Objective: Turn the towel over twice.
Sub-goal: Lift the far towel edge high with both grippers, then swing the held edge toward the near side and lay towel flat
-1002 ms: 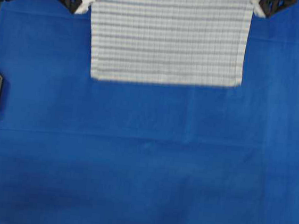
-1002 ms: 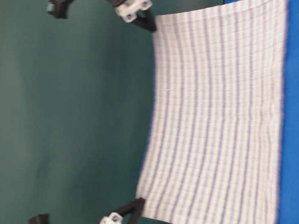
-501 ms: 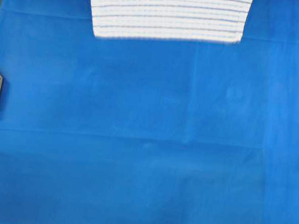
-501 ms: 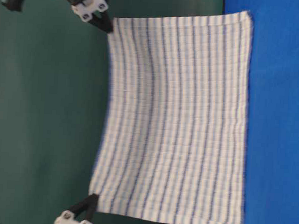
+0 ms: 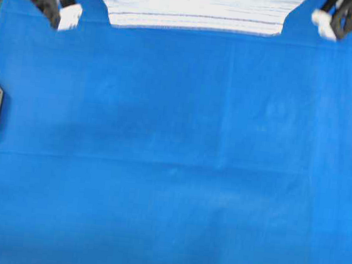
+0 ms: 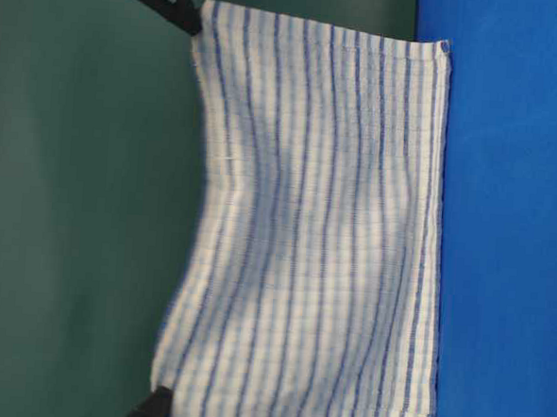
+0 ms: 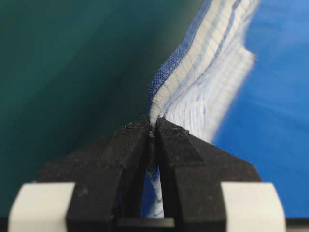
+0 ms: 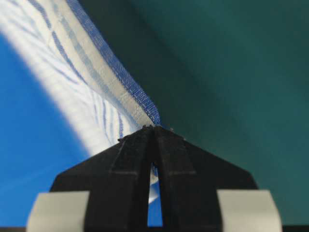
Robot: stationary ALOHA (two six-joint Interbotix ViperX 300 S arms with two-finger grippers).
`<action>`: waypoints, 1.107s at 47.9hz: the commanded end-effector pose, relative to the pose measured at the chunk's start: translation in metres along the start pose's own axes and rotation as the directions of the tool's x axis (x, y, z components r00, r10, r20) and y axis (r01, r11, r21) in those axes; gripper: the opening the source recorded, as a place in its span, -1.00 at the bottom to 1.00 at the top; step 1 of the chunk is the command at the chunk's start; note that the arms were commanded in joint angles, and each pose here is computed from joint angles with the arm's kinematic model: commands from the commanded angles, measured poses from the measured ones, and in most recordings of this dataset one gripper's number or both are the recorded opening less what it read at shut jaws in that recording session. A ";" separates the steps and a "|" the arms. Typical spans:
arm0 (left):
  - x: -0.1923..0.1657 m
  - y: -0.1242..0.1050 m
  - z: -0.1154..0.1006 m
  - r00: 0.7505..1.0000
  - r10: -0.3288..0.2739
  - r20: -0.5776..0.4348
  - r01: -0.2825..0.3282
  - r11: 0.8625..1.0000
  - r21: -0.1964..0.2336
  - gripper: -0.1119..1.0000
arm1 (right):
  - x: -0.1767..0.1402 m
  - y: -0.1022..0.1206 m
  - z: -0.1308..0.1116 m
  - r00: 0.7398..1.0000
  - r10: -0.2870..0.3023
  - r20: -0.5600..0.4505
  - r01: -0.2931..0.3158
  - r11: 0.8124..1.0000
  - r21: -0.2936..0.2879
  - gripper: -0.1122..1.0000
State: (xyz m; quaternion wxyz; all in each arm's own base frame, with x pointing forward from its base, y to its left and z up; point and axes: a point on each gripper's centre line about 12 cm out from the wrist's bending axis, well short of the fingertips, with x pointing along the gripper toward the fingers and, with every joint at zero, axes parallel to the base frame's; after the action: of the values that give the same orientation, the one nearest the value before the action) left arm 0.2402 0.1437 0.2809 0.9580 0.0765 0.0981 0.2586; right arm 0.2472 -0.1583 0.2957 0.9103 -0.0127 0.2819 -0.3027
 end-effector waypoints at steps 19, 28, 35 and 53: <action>-0.016 -0.088 -0.072 0.928 -0.301 -0.218 0.304 0.952 -0.023 -0.73 | -0.017 0.083 -0.072 0.959 0.207 -0.195 -0.202 0.978 0.047 -0.73; -0.014 -0.123 -0.101 0.863 -0.392 -0.319 0.400 0.916 -0.043 -0.73 | -0.012 0.113 -0.108 0.922 0.295 -0.250 -0.272 0.954 0.123 -0.73; -0.015 -0.147 -0.113 0.813 -0.449 -0.371 0.460 0.886 -0.064 -0.73 | -0.011 0.139 -0.128 0.886 0.365 -0.287 -0.327 0.929 0.175 -0.73; -0.030 -0.187 -0.120 0.733 -0.546 -0.405 0.548 0.827 -0.124 -0.73 | -0.005 0.179 -0.142 0.836 0.407 -0.368 -0.358 0.913 0.196 -0.73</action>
State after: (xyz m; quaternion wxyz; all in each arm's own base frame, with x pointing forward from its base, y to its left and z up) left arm 0.2729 -0.0141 0.1267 0.9432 -0.0140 0.3315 -0.0148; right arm 0.2589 0.0070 0.1372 0.8675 0.1599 0.4510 -0.1361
